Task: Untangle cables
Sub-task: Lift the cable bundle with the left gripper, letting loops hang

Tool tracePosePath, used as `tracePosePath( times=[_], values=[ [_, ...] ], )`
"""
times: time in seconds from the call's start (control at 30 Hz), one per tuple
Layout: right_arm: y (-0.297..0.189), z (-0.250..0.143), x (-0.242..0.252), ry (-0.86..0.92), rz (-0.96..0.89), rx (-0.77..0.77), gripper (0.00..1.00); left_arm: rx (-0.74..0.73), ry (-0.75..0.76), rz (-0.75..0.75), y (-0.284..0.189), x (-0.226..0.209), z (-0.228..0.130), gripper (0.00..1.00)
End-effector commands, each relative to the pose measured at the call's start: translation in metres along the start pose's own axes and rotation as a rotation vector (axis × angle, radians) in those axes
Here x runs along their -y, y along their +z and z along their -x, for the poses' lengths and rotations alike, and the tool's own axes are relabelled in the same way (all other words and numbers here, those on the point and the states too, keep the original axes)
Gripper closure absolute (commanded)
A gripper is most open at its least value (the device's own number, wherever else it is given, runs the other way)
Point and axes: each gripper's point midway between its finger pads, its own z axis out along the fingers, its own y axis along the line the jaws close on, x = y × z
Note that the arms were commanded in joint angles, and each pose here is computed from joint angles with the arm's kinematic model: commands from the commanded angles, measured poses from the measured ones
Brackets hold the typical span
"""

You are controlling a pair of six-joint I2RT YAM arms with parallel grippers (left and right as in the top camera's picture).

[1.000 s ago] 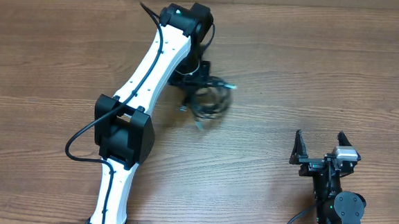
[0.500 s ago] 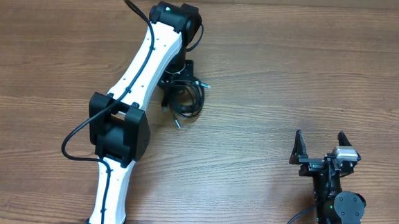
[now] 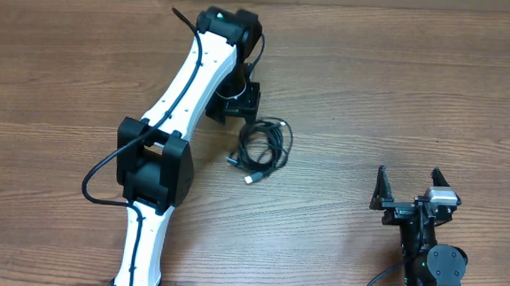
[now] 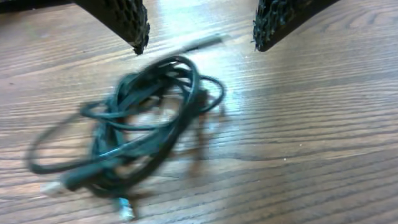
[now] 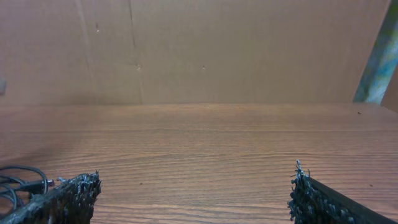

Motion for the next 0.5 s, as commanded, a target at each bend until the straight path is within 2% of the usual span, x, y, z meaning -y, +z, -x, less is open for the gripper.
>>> tracePosePath(
  times=[0.0,0.17,0.37,0.4,0.47],
  values=[
    [0.0,-0.001,0.002,-0.004,-0.009,0.007,0.0,-0.053,0.026,-0.002,0.023,0.003,-0.008,0.43],
    [0.0,-0.001,0.002,-0.004,-0.009,0.007,0.0,-0.057,0.029,-0.005,0.056,0.004,-0.006,0.44],
    [0.0,-0.001,0.002,-0.004,-0.009,0.007,0.0,-0.008,0.021,-0.079,0.063,0.017,0.008,0.41],
    [0.0,-0.001,0.002,-0.004,-0.009,0.007,0.0,-0.002,0.026,-0.096,0.063,0.021,0.01,0.45],
    [0.0,-0.001,0.002,-0.004,-0.009,0.007,0.0,0.007,0.03,-0.108,0.063,0.024,0.012,0.73]
  ],
)
